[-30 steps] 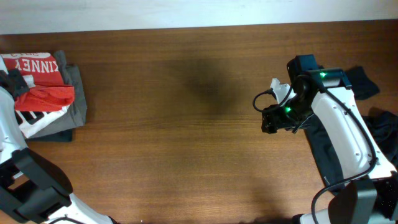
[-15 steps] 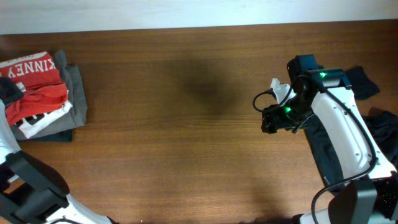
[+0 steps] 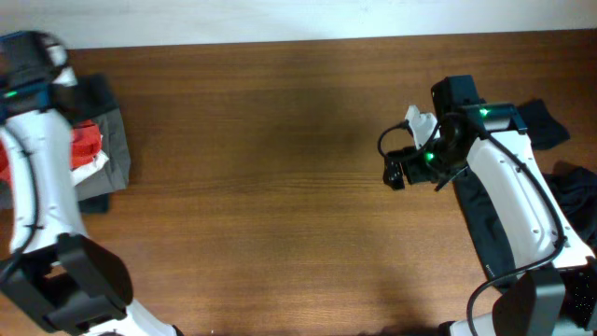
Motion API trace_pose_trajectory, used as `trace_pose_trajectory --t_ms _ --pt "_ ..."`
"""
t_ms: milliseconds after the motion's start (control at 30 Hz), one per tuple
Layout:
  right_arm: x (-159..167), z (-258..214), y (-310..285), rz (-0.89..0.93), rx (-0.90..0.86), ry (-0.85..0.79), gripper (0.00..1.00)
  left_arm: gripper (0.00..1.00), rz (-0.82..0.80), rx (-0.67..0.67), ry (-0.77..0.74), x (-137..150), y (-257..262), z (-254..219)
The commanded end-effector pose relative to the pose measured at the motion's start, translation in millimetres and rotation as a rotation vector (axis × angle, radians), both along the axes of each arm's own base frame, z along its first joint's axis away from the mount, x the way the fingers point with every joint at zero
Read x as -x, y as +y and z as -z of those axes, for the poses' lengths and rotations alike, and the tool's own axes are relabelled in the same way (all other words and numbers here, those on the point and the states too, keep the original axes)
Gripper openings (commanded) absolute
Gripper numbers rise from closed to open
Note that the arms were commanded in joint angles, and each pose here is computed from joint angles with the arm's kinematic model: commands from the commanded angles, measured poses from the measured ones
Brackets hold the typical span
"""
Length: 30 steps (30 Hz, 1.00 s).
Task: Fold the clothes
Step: 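Release the bundle and withdraw the left gripper from the stack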
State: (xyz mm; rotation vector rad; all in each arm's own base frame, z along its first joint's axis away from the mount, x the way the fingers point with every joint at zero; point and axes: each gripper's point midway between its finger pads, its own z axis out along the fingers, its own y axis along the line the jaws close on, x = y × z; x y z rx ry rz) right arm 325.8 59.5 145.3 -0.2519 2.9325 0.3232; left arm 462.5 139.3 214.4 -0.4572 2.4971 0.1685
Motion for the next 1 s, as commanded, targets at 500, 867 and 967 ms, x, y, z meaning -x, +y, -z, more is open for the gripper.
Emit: trace_pose_trajectory --t_ms 500,867,967 --pt "26.0 -89.2 -16.1 0.127 0.024 -0.284 0.99 0.99 0.268 0.186 0.543 136.3 -141.9 15.3" --pt "86.7 -126.1 -27.9 0.157 0.017 -0.668 0.99 0.99 0.338 0.077 -0.034 169.4 -146.5 -32.2" --pt "100.4 -123.7 -32.1 0.172 0.018 -0.772 0.99 0.99 0.337 0.035 -0.24 181.6 -144.4 -41.8"
